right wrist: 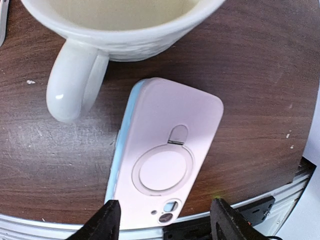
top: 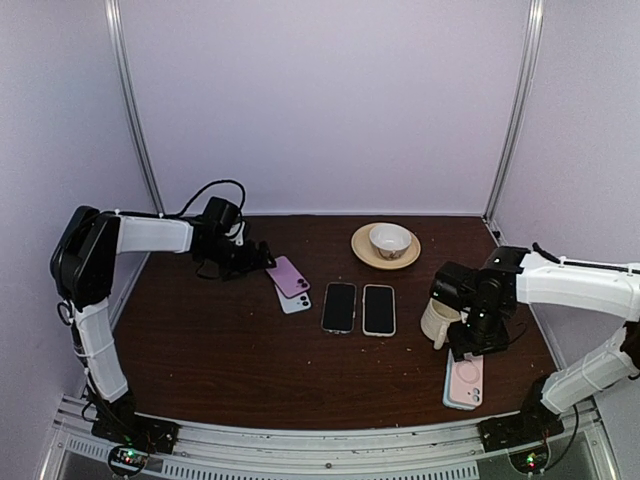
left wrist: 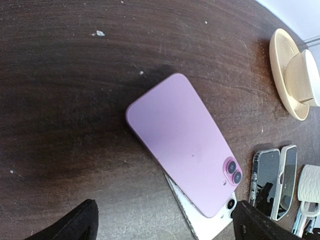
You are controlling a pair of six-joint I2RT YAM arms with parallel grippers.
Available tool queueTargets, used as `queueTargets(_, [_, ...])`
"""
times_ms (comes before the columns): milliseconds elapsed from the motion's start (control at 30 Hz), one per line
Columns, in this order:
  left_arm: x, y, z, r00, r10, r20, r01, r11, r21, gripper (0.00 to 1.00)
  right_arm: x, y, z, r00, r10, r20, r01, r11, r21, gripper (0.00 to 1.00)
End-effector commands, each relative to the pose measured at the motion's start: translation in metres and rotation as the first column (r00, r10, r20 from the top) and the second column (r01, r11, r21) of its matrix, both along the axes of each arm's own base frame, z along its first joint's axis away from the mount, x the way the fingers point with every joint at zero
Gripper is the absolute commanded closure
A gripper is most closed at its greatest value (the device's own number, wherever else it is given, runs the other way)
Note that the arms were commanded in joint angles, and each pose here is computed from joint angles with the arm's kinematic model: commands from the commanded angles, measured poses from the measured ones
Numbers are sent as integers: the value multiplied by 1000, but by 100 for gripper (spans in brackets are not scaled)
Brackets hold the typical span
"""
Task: Put the phone into the phone case
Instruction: Adjust the phone case with another phone case.
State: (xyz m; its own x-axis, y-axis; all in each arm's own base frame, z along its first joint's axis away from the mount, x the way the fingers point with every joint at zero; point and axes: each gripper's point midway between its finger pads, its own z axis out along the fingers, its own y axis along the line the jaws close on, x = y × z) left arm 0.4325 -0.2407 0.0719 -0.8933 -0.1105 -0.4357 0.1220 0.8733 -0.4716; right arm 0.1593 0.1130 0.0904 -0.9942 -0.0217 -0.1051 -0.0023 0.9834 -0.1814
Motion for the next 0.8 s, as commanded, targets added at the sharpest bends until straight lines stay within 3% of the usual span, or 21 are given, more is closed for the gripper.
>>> queueTargets(0, [-3,-9,29,997,-28,76,30,999,-22,3,13,24,-23,997,-67,48,61,991,122,34])
queueTargets(433, [-9,-19,36,994,-63,93,66,998,-21,3,-7,9,-68,994,-110,-30,111,992,64,34])
queueTargets(767, [-10,-20,36,993,-68,92,70,997,-22,3,-11,1,-67,993,-109,-36,110,994,27,53])
